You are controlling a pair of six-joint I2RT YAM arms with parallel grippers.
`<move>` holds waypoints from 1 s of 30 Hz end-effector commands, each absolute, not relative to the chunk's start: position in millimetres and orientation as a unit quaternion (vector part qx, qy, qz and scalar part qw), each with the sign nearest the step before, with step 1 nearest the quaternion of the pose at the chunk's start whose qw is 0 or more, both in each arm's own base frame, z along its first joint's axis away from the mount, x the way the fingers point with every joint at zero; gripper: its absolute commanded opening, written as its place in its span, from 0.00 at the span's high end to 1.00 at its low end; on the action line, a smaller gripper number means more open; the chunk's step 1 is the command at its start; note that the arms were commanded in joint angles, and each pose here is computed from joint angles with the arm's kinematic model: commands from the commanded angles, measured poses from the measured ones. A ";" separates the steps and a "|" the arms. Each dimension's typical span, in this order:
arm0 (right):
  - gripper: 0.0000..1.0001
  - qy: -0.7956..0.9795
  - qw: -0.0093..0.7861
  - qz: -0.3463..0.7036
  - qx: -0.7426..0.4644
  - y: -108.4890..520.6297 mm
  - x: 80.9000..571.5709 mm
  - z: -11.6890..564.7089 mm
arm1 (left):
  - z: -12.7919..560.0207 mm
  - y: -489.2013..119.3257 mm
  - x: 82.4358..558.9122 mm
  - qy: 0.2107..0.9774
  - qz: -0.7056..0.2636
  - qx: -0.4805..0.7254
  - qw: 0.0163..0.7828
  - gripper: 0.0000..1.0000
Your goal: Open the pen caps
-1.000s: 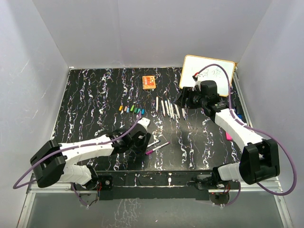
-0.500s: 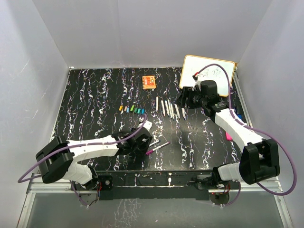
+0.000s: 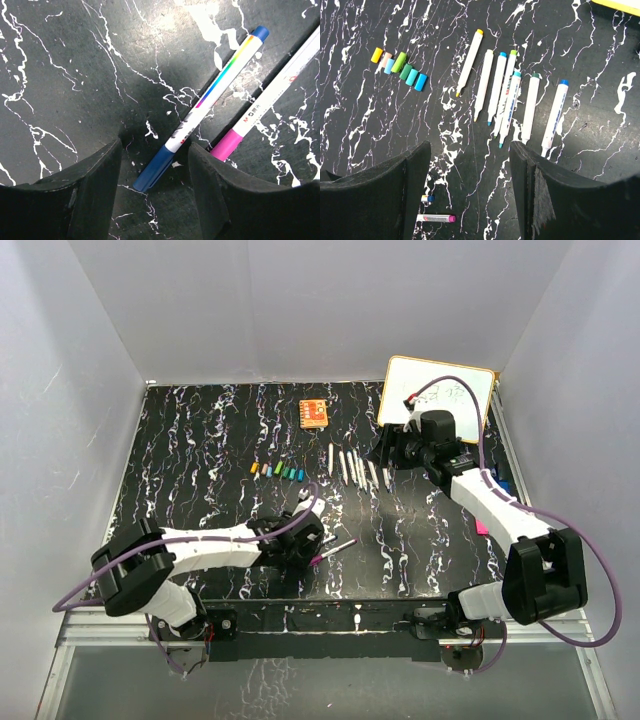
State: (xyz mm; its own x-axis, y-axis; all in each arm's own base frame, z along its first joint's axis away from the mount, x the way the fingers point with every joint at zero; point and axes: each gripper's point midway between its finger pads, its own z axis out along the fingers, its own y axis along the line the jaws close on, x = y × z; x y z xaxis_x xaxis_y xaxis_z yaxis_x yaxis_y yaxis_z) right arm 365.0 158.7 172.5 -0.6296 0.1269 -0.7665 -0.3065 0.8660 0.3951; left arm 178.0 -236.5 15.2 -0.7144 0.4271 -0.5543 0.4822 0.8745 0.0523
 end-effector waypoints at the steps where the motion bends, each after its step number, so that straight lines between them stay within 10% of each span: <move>1: 0.38 0.851 0.452 0.260 -0.059 160.8 375.2 182.3 | 9.6 -231.6 180.7 0.928 -0.021 0.241 0.284 0.49; 30: 0.38 0.851 0.436 0.285 -0.061 170.0 374.1 173.6 | 3.5 -228.2 213.9 0.934 0.005 0.210 0.290 1.00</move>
